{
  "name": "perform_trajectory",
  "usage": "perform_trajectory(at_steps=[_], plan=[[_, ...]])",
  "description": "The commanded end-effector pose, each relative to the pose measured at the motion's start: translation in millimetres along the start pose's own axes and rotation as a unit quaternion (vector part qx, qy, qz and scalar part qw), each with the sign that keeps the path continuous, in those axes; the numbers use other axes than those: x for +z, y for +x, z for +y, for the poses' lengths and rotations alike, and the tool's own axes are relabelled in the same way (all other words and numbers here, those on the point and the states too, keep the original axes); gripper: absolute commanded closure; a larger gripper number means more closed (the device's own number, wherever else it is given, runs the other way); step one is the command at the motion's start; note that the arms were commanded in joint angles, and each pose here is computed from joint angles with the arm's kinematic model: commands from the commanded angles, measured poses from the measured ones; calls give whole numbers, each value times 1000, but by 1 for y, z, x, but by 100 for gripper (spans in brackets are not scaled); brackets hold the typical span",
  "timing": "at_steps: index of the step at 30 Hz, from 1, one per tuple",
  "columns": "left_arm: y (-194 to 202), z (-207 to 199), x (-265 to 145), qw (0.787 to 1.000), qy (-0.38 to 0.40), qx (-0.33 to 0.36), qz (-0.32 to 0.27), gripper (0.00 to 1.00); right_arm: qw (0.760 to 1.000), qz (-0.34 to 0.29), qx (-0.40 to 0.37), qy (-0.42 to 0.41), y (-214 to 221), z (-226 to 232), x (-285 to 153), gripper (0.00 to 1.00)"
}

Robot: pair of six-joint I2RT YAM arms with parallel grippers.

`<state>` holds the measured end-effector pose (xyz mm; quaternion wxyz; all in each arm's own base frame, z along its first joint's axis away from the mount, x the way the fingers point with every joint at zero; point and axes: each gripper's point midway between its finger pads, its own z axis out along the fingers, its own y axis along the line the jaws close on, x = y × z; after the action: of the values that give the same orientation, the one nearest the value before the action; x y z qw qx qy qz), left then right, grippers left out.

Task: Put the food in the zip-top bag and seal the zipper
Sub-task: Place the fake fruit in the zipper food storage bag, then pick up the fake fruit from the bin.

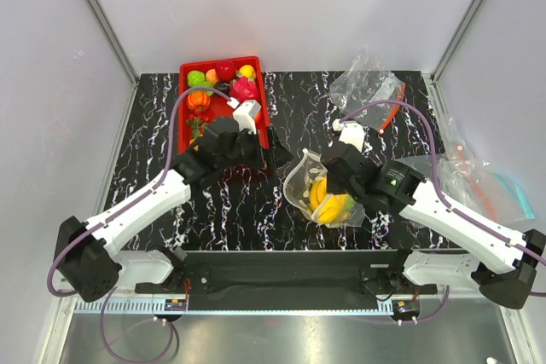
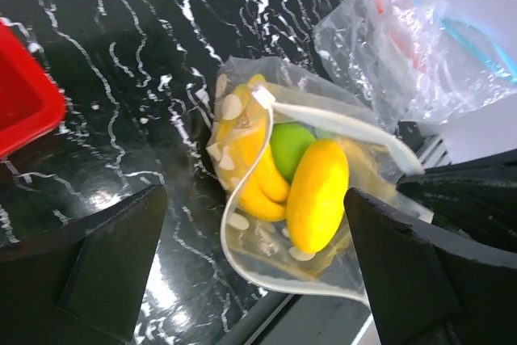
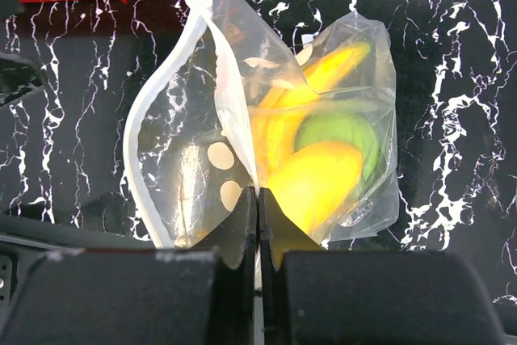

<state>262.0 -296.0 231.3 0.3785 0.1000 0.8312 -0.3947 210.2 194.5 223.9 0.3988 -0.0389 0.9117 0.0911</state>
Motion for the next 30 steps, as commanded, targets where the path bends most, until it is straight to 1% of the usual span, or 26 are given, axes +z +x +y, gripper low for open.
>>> perform_trajectory(at_steps=[1, 2, 4, 5, 6, 7, 8, 9, 10, 12, 13, 14, 15, 16, 17, 18, 19, 20, 22, 23, 24, 25, 26, 29, 30], plan=[[-7, 21, -9, 999, -22, 24, 2, 3, 1000, -25, 7, 13, -13, -3, 0, 100], [-16, 28, -9, 999, -36, 24, -9, 3, 1000, -26, 6, 12, -13, -2, 0, 100], [-35, 64, -8, 993, -110, 20, -40, 3, 1000, -26, 8, 1, -14, 3, 1, 100], [-47, 72, -8, 989, -131, 32, -53, 3, 1000, -26, 7, -3, -15, 4, 0, 100], [-56, 90, -9, 982, -175, 34, -66, 3, 1000, -24, 8, -7, -14, 6, 0, 100], [-59, 110, -4, 976, -206, 29, -61, 3, 1000, -23, 8, -10, -14, 7, 0, 100], [-62, 123, -1, 972, -223, 35, -58, 2, 1000, -22, 9, -10, -14, 7, -1, 100], [-75, 130, -2, 968, -239, 35, -66, 2, 1000, -18, 7, -12, -12, 7, -1, 100], [-75, 154, 3, 962, -265, 25, -54, 1, 1000, -16, 8, -14, -11, 8, -1, 100], [-89, 169, 3, 957, -286, 19, -48, 1, 1000, -14, 7, -18, -11, 9, -2, 100], [-95, 184, 2, 952, -303, 10, -45, 1, 1000, -14, 6, -22, -12, 10, -3, 100], [-90, 199, 11, 949, -315, 5, -24, 1, 1000, -14, 4, -23, -12, 11, -4, 100], [-87, 206, 14, 948, -319, 1, -8, 1, 1000, -12, 1, -21, -11, 10, -3, 100], [-104, 207, 16, 948, -318, 2, -20, 1, 1000, -13, 0, -22, -13, 10, -4, 100], [-107, 211, 21, 947, -320, 4, -14, 1, 1000, -14, -2, -23, -13, 11, -4, 100], [-98, 226, 32, 943, -333, -1, 9, 1, 1000, -14, -3, -21, -14, 10, -4, 99], [-100, 232, 35, 941, -338, -2, 13, 1, 1000, -14, -4, -23, -14, 10, -5, 100], [-112, 232, 41, 942, -337, 2, 7, 1, 1000, -14, -6, -23, -14, 11, -4, 100], [-105, 250, 57, 938, -346, 0, 28, 1, 1000, -13, -7, -24, -14, 11, -4, 100], [-121, 247, 62, 940, -342, 8, 16, 1, 1000, -13, -8, -25, -13, 12, -5, 100], [-120, 250, 69, 940, -341, 11, 22, 1, 1000, -14, -8, -24, -14, 11, -4, 100], [-115, 262, 79, 938, -346, 9, 35, 1, 1000, -14, -9, -25, -14, 11, -4, 100], [-129, 260, 84, 939, -343, 13, 25, 1, 1000, -14, -10, -25, -14, 11, -4, 100], [-111, 282, 100, 931, -359, 7, 65, 1, 1000, -15, -12, -23, -15, 11, -5, 100], [-123, 281, 102, 931, -360, 8, 56, 1, 1000, -17, -12, -21, -16, 9, -5, 100]])
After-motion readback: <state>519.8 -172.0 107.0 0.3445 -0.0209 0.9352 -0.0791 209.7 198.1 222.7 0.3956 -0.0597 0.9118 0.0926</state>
